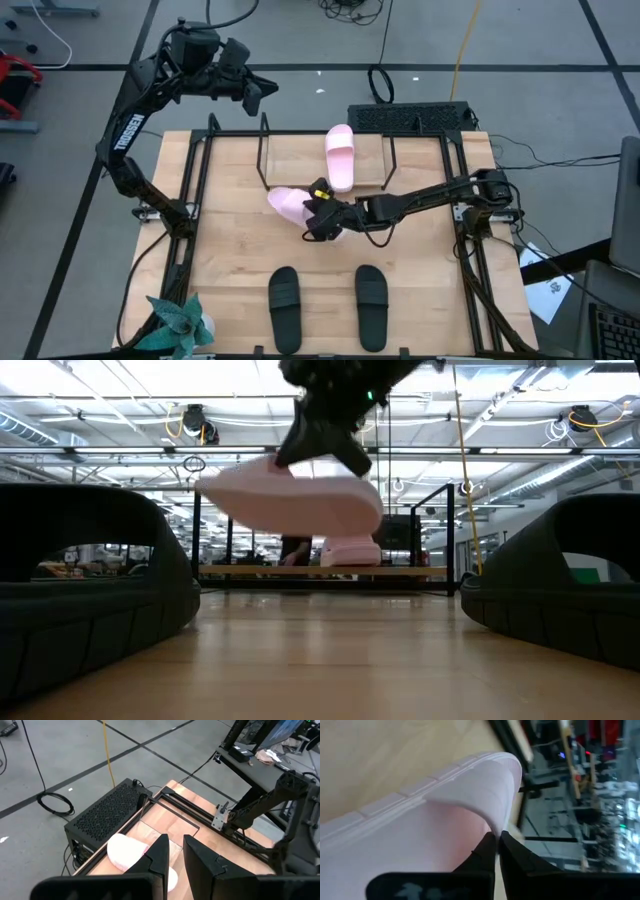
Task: Pick and place slides into the shelf
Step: Put the pink slide on the shelf
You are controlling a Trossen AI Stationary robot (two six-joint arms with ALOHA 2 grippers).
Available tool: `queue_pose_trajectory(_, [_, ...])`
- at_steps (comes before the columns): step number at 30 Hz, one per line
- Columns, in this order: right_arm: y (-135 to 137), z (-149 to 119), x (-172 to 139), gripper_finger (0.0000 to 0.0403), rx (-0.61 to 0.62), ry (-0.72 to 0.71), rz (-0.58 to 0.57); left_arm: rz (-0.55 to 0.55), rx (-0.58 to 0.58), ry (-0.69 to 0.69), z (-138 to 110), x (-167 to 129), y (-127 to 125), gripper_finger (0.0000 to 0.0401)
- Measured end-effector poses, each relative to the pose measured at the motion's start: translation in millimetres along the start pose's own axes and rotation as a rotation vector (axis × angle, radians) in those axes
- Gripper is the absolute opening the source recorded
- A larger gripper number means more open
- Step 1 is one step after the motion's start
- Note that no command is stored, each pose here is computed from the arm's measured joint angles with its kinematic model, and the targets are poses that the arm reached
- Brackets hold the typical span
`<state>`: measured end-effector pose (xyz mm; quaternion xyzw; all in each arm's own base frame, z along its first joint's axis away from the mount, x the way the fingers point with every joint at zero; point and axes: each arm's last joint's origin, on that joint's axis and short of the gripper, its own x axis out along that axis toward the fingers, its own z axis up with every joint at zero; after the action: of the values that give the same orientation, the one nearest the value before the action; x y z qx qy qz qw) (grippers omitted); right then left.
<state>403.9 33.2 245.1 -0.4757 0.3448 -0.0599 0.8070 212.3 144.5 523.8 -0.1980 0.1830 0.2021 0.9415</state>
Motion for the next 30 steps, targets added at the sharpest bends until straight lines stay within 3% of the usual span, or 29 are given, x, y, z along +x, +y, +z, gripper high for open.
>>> queue_pose_trajectory(6, [-31,7,-16,0.0001,-0.1,0.208,-0.168,0.0,-0.014,0.0,0,0,0,0.0051])
queue_pose_trajectory(15, [-74,-25,-21,0.0,-0.156,0.611,-0.374,0.0,-0.03,0.002,0,0,0,0.0051])
queue_pose_trajectory(23, [-95,-55,-13,0.0,-0.047,0.752,-0.46,0.0,-0.031,0.007,-1,0,0,0.0051])
queue_pose_trajectory(30, [-94,-81,-8,0.0,0.098,0.81,-0.459,-0.001,-0.03,0.008,-1,0,0,0.0051])
